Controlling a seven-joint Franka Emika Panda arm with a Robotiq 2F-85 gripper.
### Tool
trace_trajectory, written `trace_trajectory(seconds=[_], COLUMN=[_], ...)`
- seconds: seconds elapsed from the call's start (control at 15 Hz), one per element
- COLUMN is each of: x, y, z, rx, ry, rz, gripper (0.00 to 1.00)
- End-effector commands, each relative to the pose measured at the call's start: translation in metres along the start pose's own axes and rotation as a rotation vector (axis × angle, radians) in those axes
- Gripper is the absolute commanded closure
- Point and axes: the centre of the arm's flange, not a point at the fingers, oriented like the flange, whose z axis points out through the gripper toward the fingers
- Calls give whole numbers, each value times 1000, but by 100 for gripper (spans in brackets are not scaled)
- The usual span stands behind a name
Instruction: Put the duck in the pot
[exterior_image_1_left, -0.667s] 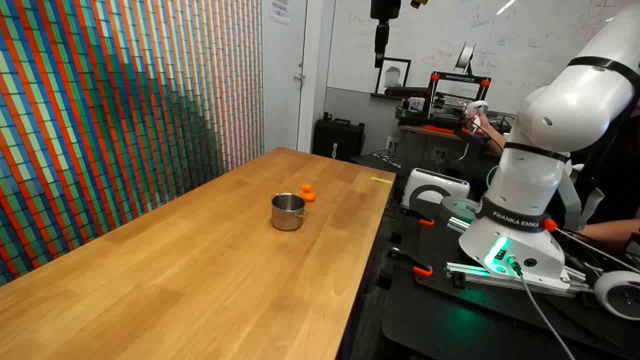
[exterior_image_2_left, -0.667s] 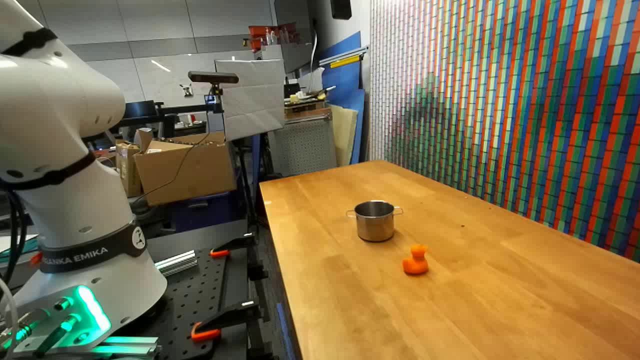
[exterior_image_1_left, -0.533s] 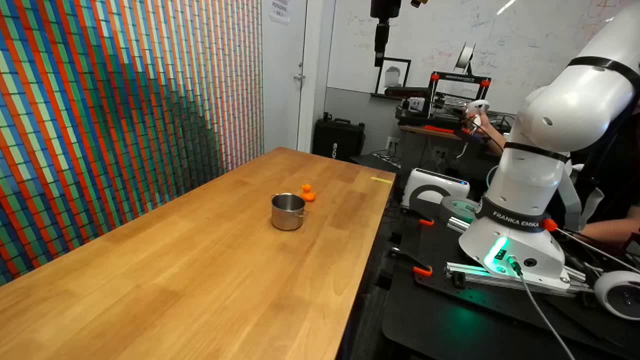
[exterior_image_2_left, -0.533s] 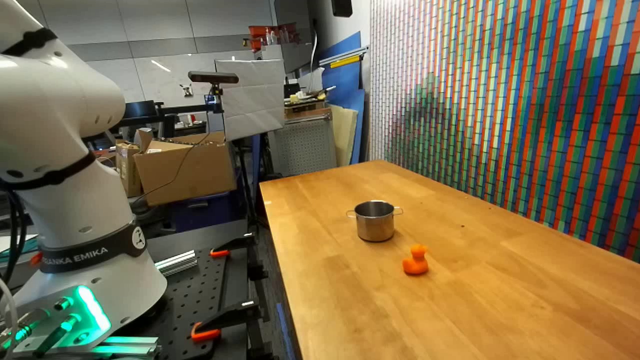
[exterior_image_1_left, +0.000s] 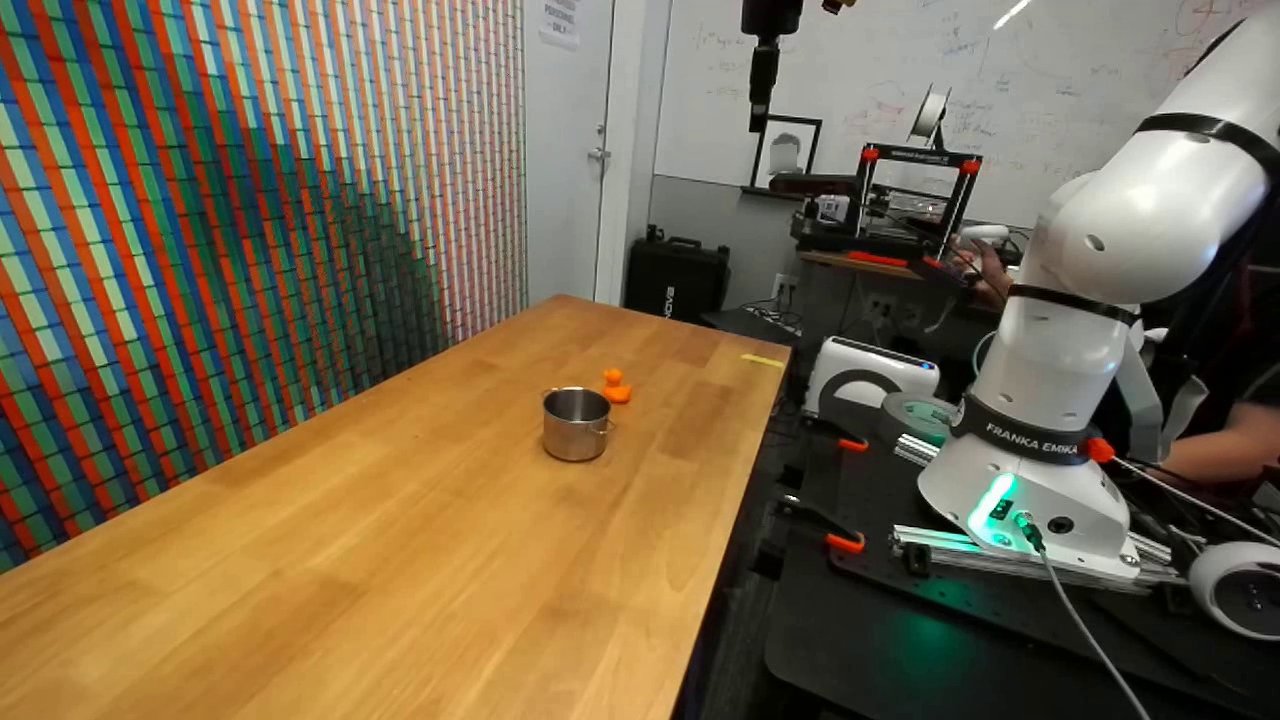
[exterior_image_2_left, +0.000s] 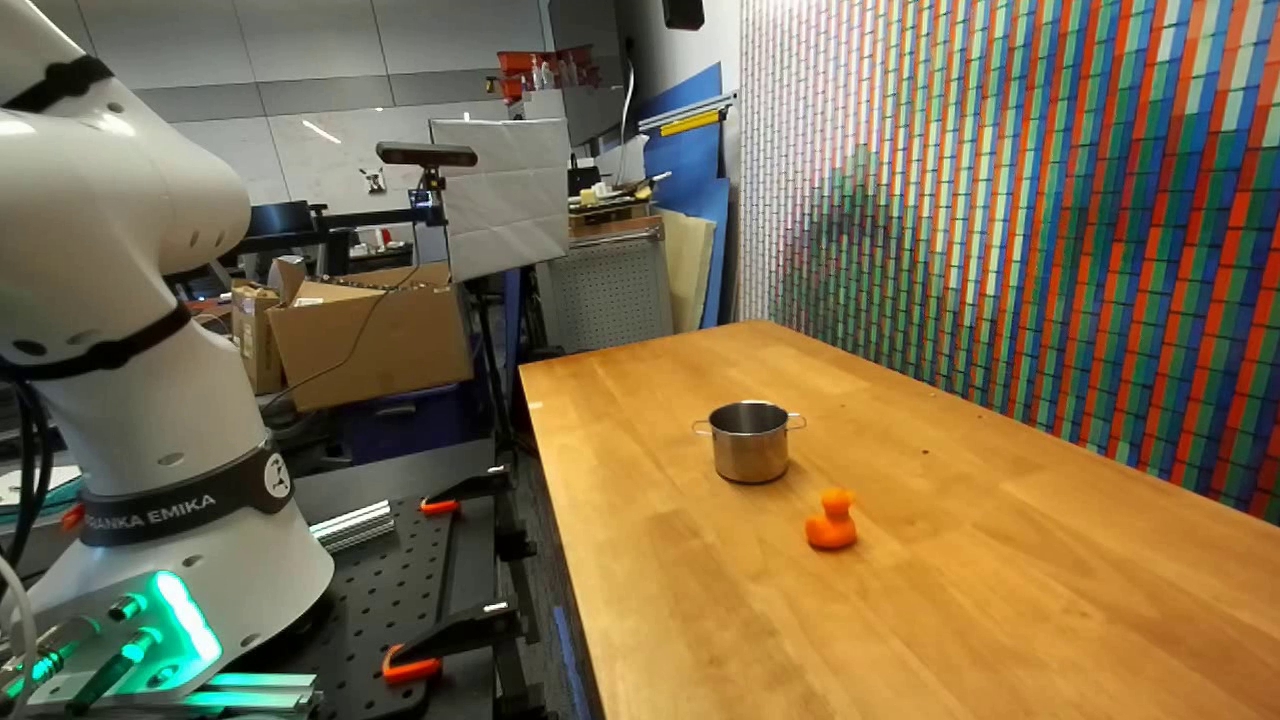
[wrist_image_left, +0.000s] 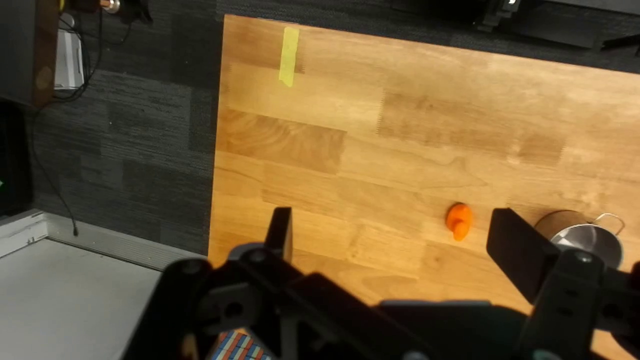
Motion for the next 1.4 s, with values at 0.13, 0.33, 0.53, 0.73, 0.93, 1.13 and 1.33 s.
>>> trace_trajectory(seconds=[0.13,0.33,0.53,0.73,0.93,1.13,1.33], x=[0,29,81,124,147,154,147], y=[0,0,-1,-6,-15,-29,-52], z=[0,-17,-40,-32,9,64,116], rx=[0,42,120,169,171,174,181], ry=[0,55,116,129,102,51,2], rz=[0,28,75,118,146,140,113], gripper=[0,0,0,0,0,0,0])
